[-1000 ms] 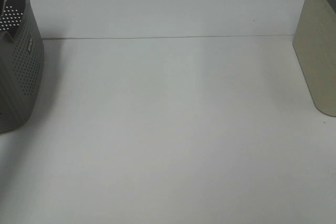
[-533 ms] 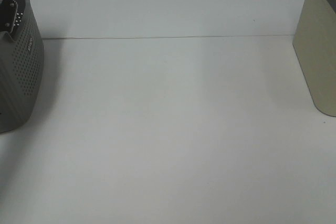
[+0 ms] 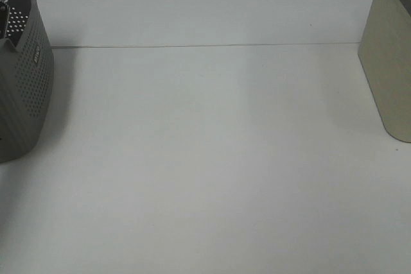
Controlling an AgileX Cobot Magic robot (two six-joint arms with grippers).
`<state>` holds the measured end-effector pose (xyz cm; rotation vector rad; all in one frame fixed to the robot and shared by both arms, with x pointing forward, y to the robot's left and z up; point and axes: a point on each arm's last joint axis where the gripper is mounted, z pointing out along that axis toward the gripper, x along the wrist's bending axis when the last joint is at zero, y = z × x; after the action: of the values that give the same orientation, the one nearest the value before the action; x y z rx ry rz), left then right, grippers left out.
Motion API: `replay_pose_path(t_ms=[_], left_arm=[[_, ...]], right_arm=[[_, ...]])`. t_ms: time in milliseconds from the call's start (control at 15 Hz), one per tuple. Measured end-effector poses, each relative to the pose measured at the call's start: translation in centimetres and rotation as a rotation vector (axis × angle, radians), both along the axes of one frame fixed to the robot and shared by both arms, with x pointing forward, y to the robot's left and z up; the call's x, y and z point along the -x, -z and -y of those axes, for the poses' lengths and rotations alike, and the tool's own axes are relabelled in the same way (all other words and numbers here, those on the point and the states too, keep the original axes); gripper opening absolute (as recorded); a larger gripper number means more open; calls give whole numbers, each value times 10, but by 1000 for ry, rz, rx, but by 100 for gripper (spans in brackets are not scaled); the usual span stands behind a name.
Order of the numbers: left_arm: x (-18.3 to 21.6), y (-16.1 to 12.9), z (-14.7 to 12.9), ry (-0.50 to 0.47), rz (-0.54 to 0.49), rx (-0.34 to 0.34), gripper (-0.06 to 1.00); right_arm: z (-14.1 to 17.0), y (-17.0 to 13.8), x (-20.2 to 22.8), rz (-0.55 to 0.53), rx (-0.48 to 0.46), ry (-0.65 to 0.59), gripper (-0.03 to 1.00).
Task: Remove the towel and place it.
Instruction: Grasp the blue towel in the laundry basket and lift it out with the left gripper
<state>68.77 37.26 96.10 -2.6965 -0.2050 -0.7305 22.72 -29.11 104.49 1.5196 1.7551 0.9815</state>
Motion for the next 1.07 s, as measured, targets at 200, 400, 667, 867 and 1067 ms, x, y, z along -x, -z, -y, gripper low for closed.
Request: replay_pose_path(t_ms=[200,400,667,867,1067], left_arm=[[0,0,0,-2,-2,6,84],[0,1,1,-10,0,24,67],[1,1,2,-14,-1,30,25],[2,2,1,-74,0,60,0],[2,2,1,-104,14,78,0]], right_arm=[[0,0,0,0,0,0,76],[0,0,0,0,0,0,76],[0,0,0,0,0,0,76],[0,0,0,0,0,0,76],[0,0,0,0,0,0,76]])
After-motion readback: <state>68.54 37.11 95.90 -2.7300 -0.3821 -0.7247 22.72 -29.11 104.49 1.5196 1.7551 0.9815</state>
